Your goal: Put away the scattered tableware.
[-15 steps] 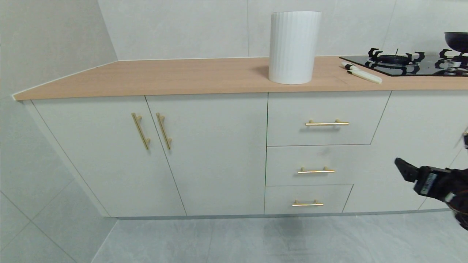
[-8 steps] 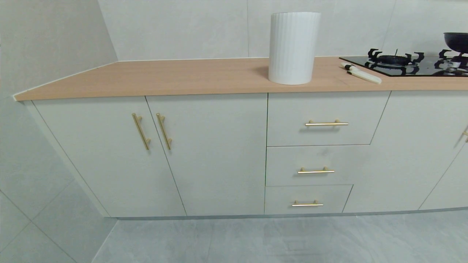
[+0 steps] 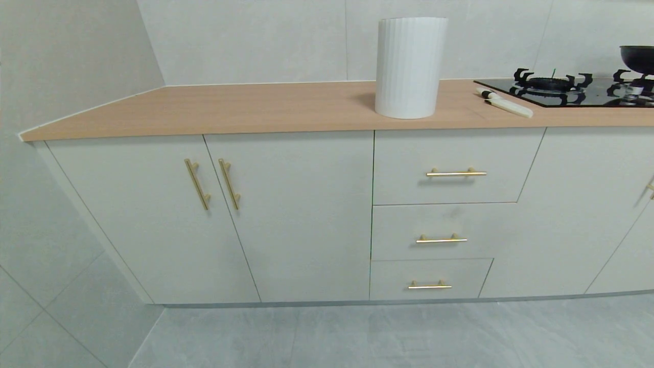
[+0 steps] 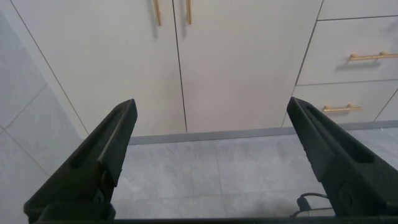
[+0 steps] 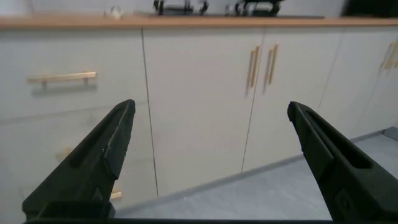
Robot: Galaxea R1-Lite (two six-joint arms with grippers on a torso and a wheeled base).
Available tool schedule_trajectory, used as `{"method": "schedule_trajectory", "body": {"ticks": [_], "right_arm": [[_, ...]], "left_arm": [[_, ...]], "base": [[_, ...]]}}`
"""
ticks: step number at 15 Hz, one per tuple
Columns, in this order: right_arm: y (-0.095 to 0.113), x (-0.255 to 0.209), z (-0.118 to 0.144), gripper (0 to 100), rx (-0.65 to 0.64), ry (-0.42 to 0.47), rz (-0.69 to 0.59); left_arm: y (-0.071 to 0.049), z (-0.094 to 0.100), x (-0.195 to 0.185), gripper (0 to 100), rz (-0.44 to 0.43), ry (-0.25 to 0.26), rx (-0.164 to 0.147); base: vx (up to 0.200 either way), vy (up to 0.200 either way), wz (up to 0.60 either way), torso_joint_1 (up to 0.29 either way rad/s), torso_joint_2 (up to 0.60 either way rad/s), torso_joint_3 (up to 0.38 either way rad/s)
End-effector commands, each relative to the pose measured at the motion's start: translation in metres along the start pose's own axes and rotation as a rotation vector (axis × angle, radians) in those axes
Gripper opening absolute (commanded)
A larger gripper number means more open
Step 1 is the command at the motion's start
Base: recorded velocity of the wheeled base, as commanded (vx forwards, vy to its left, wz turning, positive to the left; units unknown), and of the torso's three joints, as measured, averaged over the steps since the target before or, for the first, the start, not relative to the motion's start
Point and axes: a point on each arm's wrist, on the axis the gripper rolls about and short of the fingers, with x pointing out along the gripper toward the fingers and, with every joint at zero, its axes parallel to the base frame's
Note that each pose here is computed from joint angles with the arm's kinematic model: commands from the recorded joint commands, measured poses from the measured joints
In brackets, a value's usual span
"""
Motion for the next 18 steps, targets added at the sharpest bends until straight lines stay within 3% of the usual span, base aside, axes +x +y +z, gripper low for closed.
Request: {"method": "schedule_trajectory", "body": {"ticks": [1, 4, 6, 10, 12, 18], "right_arm": [[-0.003, -0.012, -0.002, 100, 0.001, -0.056, -0.063], [-0.001, -0.017, -0.021, 100, -0.025, -0.003, -0.018], [0.006, -0.016, -0.041, 100, -0.030, 0.055, 0.128], [0.013, -0.020, -0.056, 100, 0.119, 0.202, 0.400], [0.013, -0.021, -0.061, 100, 0.110, 0.260, 0.413], [0.013, -0.022, -0.064, 100, 0.090, 0.287, 0.430]], "left_arm": [[0.000, 0.000, 0.000, 100, 0.000, 0.000, 0.000], [0.000, 0.000, 0.000, 100, 0.000, 0.000, 0.000], [0.000, 0.000, 0.000, 100, 0.000, 0.000, -0.001], [0.000, 0.000, 0.000, 100, 0.000, 0.000, 0.000], [0.000, 0.000, 0.000, 100, 0.000, 0.000, -0.001], [0.000, 0.000, 0.000, 100, 0.000, 0.000, 0.000]], "base": [[0.000, 0.000, 0.00, 0.000, 0.00, 0.000], [0.000, 0.000, 0.00, 0.000, 0.00, 0.000], [0.000, 0.000, 0.00, 0.000, 0.00, 0.000], [0.000, 0.000, 0.00, 0.000, 0.00, 0.000], [0.000, 0.000, 0.00, 0.000, 0.00, 0.000], [0.000, 0.000, 0.00, 0.000, 0.00, 0.000]]}}
